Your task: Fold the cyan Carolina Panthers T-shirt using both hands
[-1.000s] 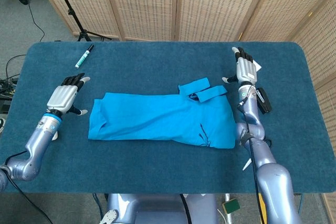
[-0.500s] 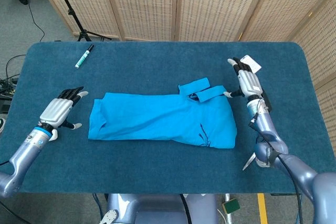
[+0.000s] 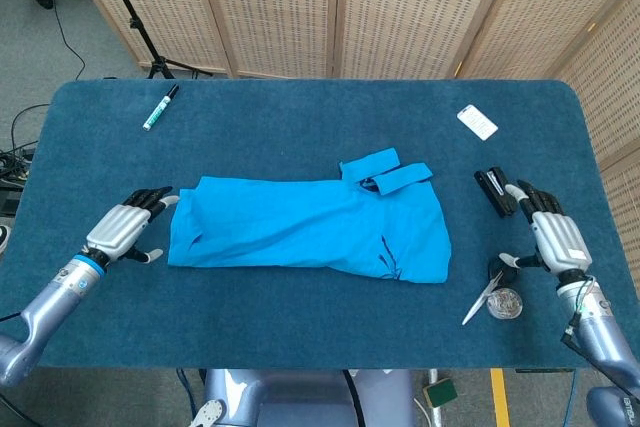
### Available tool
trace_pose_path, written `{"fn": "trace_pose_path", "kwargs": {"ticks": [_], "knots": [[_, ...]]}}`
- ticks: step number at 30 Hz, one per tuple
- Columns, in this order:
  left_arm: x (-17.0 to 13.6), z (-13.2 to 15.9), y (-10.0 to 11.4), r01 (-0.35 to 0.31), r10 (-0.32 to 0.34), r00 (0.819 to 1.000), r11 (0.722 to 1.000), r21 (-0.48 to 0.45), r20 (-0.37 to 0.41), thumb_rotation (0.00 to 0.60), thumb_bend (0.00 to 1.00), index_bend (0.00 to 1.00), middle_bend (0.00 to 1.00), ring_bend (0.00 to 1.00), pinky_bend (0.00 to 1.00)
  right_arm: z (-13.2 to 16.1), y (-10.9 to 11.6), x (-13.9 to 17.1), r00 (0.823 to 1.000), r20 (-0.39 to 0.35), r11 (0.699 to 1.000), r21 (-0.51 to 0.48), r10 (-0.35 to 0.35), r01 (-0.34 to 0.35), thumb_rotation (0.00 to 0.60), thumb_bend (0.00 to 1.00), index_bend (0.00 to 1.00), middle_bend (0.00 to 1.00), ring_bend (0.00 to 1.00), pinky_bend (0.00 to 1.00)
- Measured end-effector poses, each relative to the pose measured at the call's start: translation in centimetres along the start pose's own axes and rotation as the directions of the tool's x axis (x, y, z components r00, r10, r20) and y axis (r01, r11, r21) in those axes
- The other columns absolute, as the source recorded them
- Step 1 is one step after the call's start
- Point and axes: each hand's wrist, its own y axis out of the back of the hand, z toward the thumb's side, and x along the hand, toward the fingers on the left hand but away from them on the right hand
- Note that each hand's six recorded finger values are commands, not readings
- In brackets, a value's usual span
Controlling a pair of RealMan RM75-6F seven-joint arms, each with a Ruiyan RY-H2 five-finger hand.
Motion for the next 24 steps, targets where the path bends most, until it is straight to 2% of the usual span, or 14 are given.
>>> {"fn": "trace_pose_path", "kwargs": {"ticks": [5,8,13,18,24], "knots": [[0.2,0.7,-0.3,0.030,-0.030,1.000,0.999,0.019,0.000,0.600,0.32,0.03,0.00,0.00,0.00,-0.8,0.2,1.9,1.000,0.011,1.000,-0.018,-0.006,0.006,0.600,0.00,0.00,0.00,0.00,0.00],[0.3,0.8,-0.2,0.036,-0.036,0.999,0.998,0.041,-0.005,0.600,0.32,0.03,0.00,0.00,0.00,-1.0,0.3,2.6,1.000,0.013,0.999,-0.028,-0.019,0.019,0.600,0.00,0.00,0.00,0.00,0.00],[0.5,0.1,0.1,0.013,-0.011,1.000,0.991,0.133,-0.013,0.600,0.32,0.03,0.00,0.00,0.00,-1.4,0.4,3.6,0.999,0.015,0.997,-0.064,-0.043,0.044,0.600,0.00,0.00,0.00,0.00,0.00],[0.8,-0.8,-0.4,-0.002,0.004,1.000,0.985,0.172,-0.008,0.600,0.32,0.03,0.00,0.00,0.00,-1.6,0.5,3.7,0.999,0.017,0.996,-0.070,-0.050,0.051,0.600,0.00,0.00,0.00,0.00,0.00],[1.3,-1.5,-1.6,-0.023,0.017,0.999,0.981,0.194,0.035,0.600,0.31,0.04,0.00,0.00,0.00,-1.7,0.5,3.7,0.998,0.021,0.996,-0.075,-0.054,0.056,0.600,0.00,0.00,0.00,0.00,0.00]]}}
